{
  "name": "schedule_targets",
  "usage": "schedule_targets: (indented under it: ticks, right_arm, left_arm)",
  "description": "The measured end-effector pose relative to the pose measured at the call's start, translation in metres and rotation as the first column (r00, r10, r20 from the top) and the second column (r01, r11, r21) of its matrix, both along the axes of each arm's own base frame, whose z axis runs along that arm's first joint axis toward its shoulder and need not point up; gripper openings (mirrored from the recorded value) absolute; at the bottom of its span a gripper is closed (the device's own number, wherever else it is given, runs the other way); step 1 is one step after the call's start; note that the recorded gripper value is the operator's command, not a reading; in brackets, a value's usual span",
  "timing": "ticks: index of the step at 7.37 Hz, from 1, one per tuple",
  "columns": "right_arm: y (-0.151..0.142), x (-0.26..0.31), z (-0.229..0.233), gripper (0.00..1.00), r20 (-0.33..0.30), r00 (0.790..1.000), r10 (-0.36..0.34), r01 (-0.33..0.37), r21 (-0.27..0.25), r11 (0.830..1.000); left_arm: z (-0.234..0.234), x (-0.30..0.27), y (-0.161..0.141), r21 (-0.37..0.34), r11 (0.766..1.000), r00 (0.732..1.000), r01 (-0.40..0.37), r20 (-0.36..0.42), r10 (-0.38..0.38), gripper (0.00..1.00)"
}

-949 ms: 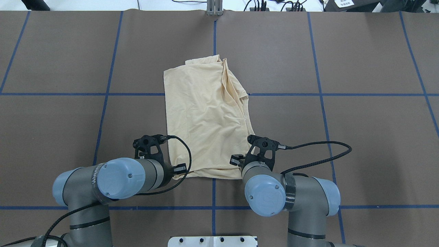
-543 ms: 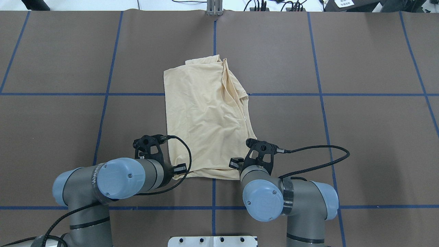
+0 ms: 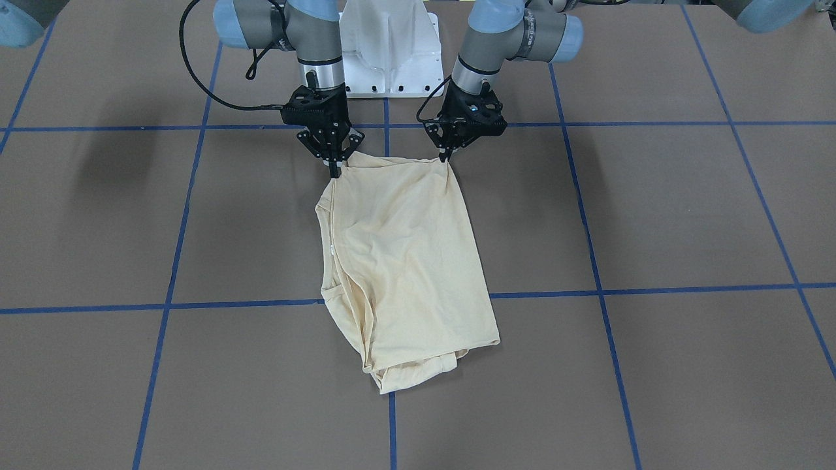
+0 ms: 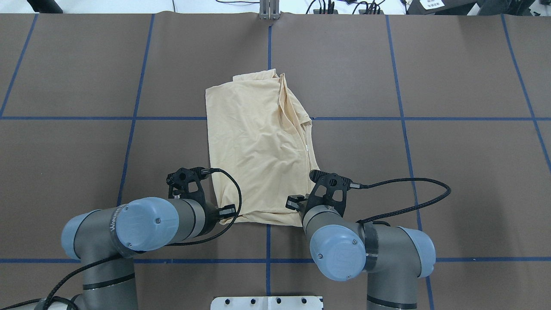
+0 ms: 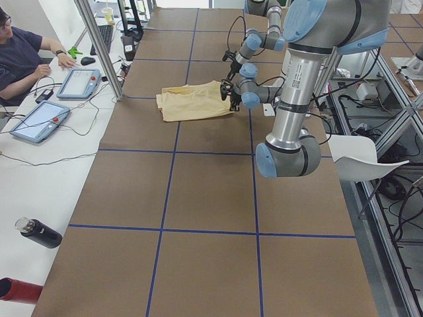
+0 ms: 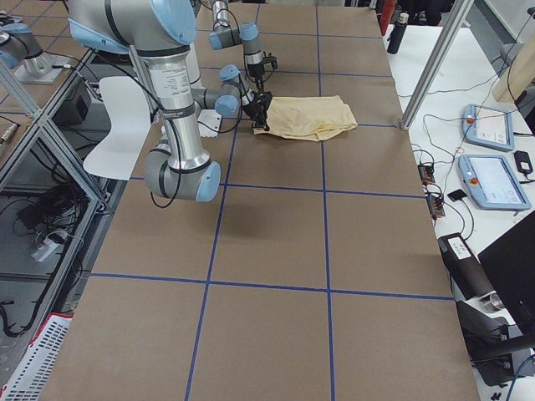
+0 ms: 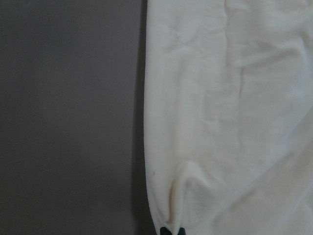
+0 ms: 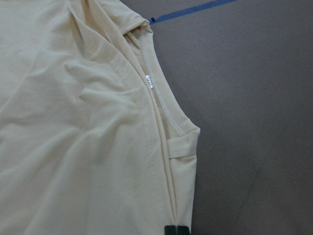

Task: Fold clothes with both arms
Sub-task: 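Grasp the near corners of the shirt with the left and right grippers, then lift the near edge with both grippers and fold it away from the robot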

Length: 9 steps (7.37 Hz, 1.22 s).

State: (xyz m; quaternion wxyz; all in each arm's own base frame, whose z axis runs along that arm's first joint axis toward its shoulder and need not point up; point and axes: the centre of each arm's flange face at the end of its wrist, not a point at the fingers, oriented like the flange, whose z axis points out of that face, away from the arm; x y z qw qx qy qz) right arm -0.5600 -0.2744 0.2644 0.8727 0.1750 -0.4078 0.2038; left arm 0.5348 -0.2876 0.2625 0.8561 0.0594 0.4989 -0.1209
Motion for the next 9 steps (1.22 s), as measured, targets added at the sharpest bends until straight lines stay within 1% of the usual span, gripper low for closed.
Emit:
schedule_targets:
  ticks: [1, 2, 3, 4, 5, 6, 7, 8, 9]
  right_arm:
    - [0.014, 0.018, -0.008, 0.00, 0.022, 0.999, -0.023, 0.023, 0.008, 1.000]
    - [0.041, 0.041, -0.023, 0.00, 0.042, 0.997, -0.066, 0.066, 0.014, 0.998]
    - [0.074, 0.068, -0.046, 0.00, 0.055, 0.991, -0.121, 0.120, 0.016, 0.993]
    - [0.102, 0.097, -0.069, 0.00, 0.062, 0.983, -0.170, 0.170, 0.015, 0.985]
    - [0.115, 0.118, -0.083, 0.00, 0.064, 0.978, -0.198, 0.197, 0.012, 0.980]
    - [0.112, 0.122, -0.086, 0.00, 0.049, 0.980, -0.192, 0.192, 0.011, 0.981]
    - [0.091, 0.109, -0.083, 0.00, 0.014, 0.988, -0.154, 0.154, 0.010, 0.988]
    - [0.059, 0.092, -0.079, 0.00, -0.021, 0.994, -0.106, 0.106, 0.016, 0.994]
    - [0.026, 0.078, -0.073, 0.00, -0.042, 0.997, -0.065, 0.066, 0.029, 0.997]
  left_arm:
    - [-0.021, -0.015, 0.010, 0.012, 1.000, 0.999, -0.010, -0.042, 0.010, 0.00]
    - [-0.046, -0.033, 0.028, 0.019, 0.999, 0.997, -0.033, -0.075, 0.034, 0.00]
    - [-0.073, -0.056, 0.052, 0.013, 0.998, 0.993, -0.062, -0.099, 0.063, 0.00]
    - [-0.098, -0.084, 0.077, -0.006, 0.996, 0.990, -0.090, -0.112, 0.089, 0.00]
    - [-0.110, -0.102, 0.094, -0.025, 0.993, 0.988, -0.113, -0.104, 0.110, 0.00]
    - [-0.110, -0.103, 0.099, -0.036, 0.992, 0.990, -0.124, -0.078, 0.121, 0.00]
    - [-0.102, -0.090, 0.093, -0.036, 0.992, 0.993, -0.118, -0.034, 0.117, 0.00]
    - [-0.093, -0.075, 0.074, -0.021, 0.995, 0.995, -0.096, 0.013, 0.096, 0.00]
    - [-0.083, -0.065, 0.048, 0.003, 0.998, 0.996, -0.069, 0.059, 0.068, 0.00]
